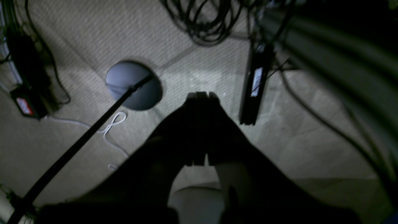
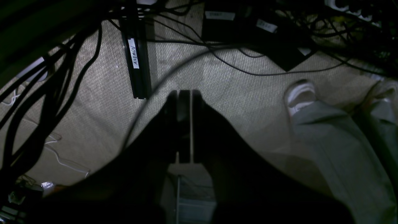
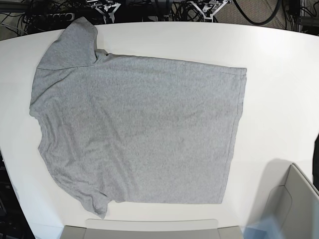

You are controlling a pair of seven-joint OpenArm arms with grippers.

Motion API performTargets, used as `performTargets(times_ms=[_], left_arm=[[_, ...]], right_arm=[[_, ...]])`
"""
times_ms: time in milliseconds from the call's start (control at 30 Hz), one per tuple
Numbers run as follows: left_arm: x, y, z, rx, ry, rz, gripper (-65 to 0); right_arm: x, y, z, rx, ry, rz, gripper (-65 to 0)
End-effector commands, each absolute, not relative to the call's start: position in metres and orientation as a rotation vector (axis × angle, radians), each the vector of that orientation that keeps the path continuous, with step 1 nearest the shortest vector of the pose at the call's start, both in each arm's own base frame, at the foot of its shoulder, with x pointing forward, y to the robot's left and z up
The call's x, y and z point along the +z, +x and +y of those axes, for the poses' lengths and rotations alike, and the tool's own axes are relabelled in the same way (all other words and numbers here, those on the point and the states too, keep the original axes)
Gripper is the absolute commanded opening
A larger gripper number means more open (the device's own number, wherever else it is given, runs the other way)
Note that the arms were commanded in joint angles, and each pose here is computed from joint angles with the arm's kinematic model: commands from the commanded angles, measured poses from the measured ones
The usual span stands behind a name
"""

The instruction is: Fold the T-shirt properly

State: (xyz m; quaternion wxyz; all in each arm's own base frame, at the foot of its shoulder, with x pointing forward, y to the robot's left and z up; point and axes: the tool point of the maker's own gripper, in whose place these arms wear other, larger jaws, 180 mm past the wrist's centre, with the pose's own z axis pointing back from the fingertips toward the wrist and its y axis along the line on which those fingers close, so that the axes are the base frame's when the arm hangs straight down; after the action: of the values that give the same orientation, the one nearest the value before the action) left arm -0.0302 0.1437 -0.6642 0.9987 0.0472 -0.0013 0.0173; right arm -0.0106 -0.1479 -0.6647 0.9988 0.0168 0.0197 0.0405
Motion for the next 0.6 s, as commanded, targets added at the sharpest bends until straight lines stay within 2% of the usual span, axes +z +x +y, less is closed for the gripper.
performTargets(times_ms=[0,300,567], left_arm=[[-0.664,-0.035,0.145,0.031,0.099,0.001,-64.8],[-0.663,-0.041,0.154,0.027,0.113,0.008,-64.8],[-0.661,-0.052,0.171,0.032,0.140,0.027,-64.8]], right_arm=[[-0.665,-0.009,-0.150,0.082,0.036,0.032,-64.8],[-0.664,-0.029,-0.149,0.081,0.039,0.061,-64.8],[-0.664,-0.017,-0.145,0.090,0.047,-0.004,-64.8]])
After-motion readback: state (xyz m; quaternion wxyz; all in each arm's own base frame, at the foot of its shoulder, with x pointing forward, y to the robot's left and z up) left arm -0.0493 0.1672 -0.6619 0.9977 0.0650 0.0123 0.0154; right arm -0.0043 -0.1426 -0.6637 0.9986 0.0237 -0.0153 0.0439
